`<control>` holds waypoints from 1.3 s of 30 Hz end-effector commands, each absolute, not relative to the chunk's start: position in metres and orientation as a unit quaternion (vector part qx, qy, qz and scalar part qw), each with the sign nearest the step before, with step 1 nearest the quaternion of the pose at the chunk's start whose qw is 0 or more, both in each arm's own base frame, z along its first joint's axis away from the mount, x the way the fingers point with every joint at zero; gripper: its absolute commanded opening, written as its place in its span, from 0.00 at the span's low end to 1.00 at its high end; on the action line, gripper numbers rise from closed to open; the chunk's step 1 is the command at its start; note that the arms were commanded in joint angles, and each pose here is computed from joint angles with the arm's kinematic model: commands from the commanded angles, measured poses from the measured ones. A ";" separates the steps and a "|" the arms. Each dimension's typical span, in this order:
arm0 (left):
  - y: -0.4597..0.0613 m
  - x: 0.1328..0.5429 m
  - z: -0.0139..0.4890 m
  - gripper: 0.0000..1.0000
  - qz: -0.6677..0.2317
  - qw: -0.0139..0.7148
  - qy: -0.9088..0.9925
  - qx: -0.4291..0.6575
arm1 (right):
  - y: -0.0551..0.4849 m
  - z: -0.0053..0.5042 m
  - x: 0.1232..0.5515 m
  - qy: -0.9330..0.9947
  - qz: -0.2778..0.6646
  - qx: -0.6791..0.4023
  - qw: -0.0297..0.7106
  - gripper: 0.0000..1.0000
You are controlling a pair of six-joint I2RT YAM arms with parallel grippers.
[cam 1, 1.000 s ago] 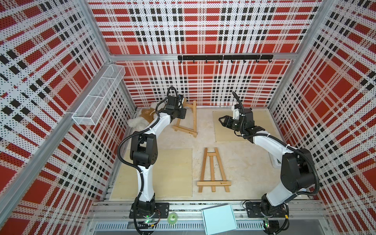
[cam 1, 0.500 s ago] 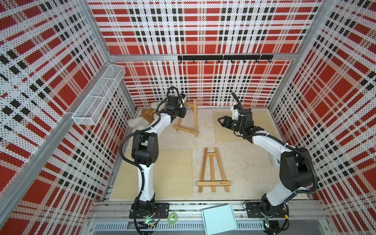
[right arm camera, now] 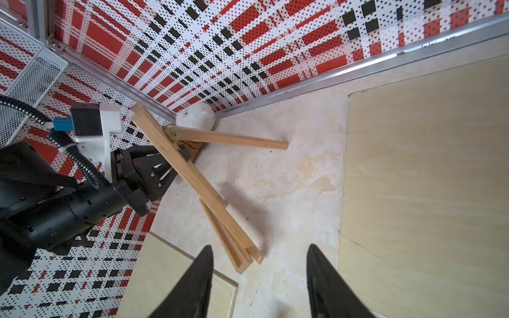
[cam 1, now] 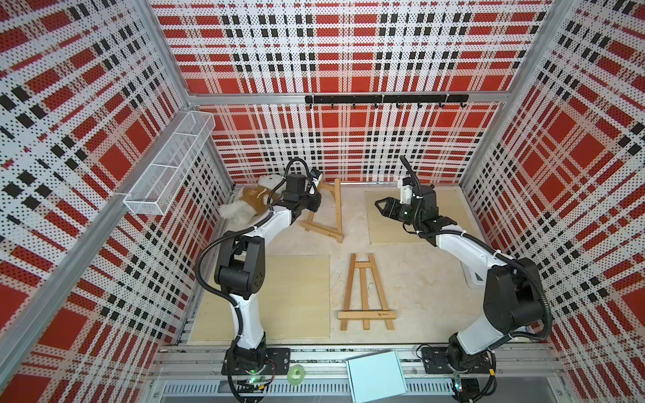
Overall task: Disassemble the easel
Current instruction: Pick up the easel at the center of the board, then fold up the easel.
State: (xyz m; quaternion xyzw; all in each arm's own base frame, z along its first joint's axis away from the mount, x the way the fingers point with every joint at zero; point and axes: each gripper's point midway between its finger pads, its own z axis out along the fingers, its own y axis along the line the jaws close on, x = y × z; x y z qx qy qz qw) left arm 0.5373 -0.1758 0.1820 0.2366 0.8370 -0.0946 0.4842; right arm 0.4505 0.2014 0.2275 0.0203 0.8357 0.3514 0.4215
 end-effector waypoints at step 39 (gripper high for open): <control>-0.209 0.373 0.397 0.00 -0.263 0.628 0.686 0.257 | 0.267 0.362 0.287 0.651 0.348 -0.332 0.588 0.80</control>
